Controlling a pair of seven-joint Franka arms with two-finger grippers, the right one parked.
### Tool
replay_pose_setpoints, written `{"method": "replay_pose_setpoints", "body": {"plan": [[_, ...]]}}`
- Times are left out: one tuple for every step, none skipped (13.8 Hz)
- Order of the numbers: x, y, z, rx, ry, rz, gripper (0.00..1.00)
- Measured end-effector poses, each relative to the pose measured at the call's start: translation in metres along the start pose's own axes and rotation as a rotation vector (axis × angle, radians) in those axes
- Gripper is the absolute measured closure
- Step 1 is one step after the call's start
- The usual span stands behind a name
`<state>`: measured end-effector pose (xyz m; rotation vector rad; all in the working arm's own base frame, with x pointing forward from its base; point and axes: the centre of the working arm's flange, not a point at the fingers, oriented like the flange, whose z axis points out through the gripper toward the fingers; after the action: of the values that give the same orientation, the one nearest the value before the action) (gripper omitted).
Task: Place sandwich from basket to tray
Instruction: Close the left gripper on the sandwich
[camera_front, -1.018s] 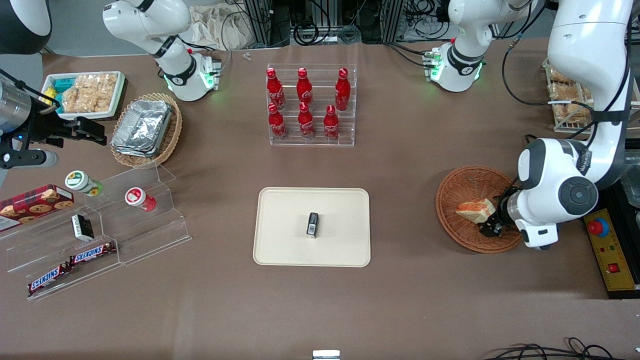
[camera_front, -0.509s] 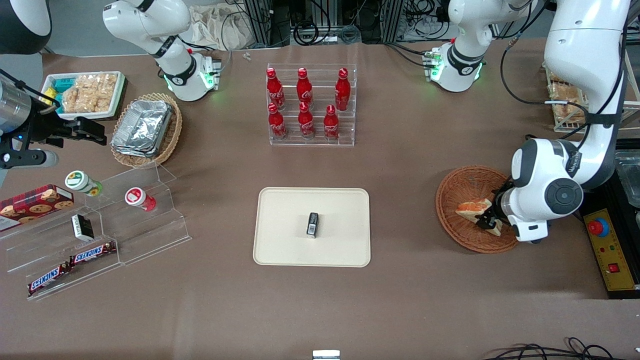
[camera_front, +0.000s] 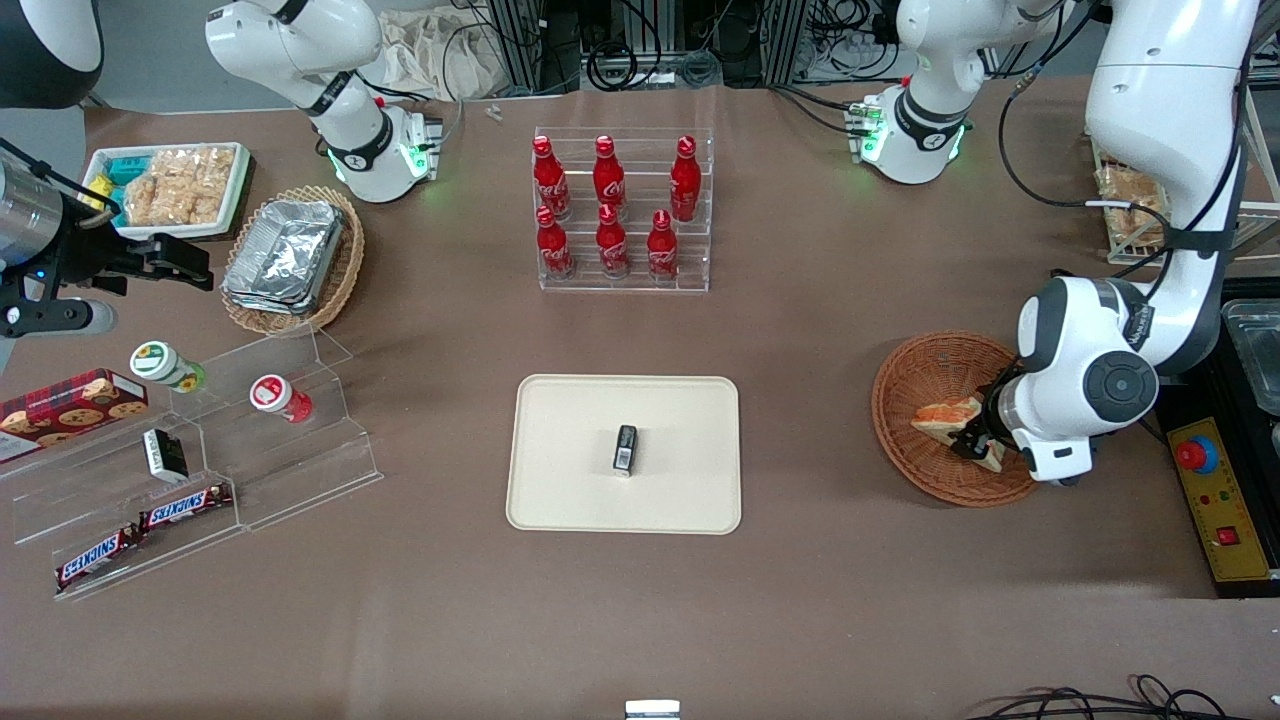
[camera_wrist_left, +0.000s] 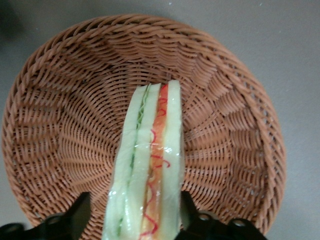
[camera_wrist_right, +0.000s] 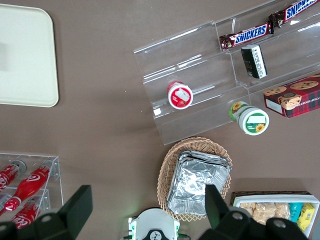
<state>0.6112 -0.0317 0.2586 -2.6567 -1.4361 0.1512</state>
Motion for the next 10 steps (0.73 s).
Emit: {"method": "replay_pose_setpoints", "body": {"plan": [[0.0002, 0.0012, 0.0019, -0.007, 0.002, -0.014, 0.35], [0.0004, 0.0021, 0.0045, -0.01, 0.001, -0.02, 0.47], [0.0004, 0.0023, 0.0055, -0.009, 0.001, -0.023, 0.57], [0.0004, 0.0023, 0.0054, -0.01, 0.001, -0.025, 0.66], [0.0003, 0.0024, 0.0055, -0.01, 0.001, -0.026, 0.73], [0.0003, 0.0025, 0.0053, -0.011, 0.001, -0.027, 0.8], [0.0004, 0.0027, 0.005, -0.012, 0.002, -0.028, 0.8], [0.0005, 0.0029, 0.0045, -0.013, 0.002, -0.028, 0.8], [0.0008, 0.0032, 0.0032, -0.015, 0.004, -0.028, 0.8], [0.0015, 0.0036, -0.0005, -0.021, 0.008, -0.028, 0.8]]}}
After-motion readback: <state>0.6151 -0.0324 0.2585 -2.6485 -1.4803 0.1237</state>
